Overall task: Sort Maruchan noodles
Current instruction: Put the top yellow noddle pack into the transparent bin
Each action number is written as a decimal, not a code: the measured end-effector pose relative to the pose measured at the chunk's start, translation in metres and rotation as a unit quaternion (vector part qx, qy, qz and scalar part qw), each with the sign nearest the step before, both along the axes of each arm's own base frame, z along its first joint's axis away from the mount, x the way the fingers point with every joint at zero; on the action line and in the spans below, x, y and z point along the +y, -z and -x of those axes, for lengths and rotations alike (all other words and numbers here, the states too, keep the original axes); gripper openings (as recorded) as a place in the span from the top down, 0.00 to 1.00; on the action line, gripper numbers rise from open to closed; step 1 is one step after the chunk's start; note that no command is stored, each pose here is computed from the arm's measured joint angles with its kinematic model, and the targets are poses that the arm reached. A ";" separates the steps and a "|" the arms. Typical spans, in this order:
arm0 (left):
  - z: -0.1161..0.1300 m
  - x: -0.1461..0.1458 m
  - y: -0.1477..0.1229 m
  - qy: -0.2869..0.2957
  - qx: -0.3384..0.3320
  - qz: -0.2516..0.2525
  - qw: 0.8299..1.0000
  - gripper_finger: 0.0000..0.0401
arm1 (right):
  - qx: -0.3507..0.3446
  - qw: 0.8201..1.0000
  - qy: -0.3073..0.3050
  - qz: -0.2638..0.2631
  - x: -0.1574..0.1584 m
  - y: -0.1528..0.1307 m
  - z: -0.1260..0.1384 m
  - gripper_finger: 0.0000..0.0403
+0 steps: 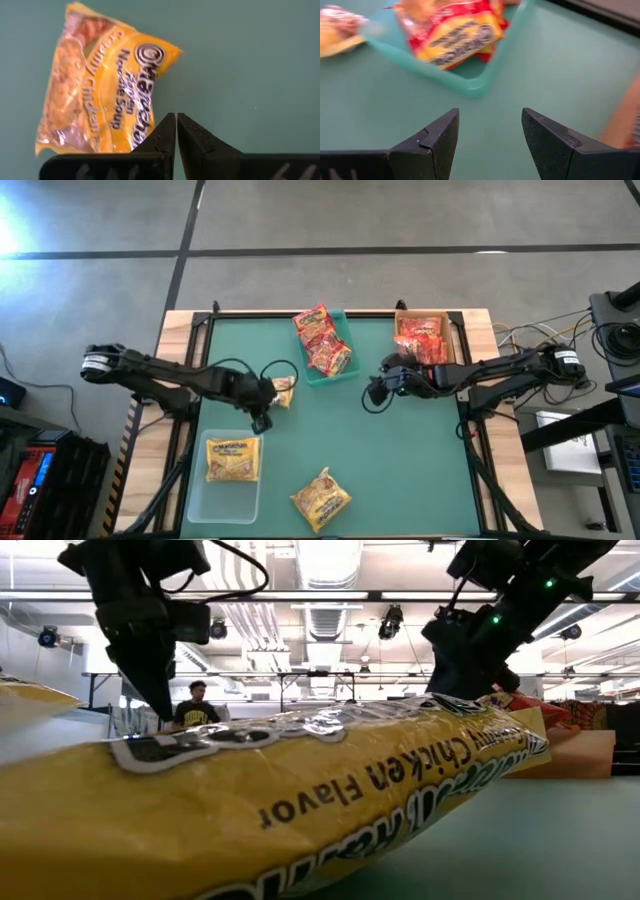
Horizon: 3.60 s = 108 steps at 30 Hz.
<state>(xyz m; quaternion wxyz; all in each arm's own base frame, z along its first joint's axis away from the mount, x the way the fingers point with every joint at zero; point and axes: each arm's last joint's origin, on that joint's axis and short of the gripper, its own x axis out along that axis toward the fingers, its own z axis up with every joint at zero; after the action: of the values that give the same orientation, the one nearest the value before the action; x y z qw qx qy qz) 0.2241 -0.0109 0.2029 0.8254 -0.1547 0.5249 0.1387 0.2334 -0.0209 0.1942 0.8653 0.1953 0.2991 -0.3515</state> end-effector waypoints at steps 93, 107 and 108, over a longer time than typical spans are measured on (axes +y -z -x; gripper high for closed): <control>-0.100 -0.046 0.061 0.070 -0.146 -0.026 0.987 1.00 | -0.041 0.978 -0.135 -0.151 0.069 0.031 -0.049 0.49; -0.118 -0.059 0.080 0.060 -0.214 -0.070 0.972 1.00 | -0.066 0.980 -0.137 -0.129 0.046 0.026 -0.057 0.49; -0.119 -0.058 0.083 0.056 -0.211 -0.068 0.973 1.00 | -0.076 0.979 -0.140 -0.128 0.046 0.025 -0.058 0.49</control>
<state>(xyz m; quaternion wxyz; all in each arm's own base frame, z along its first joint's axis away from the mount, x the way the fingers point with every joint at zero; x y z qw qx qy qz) 0.3431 -0.0692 0.1201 0.9326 -0.0940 0.3360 0.0923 0.2917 0.0255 0.1697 0.8942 0.2864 0.2992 -0.1699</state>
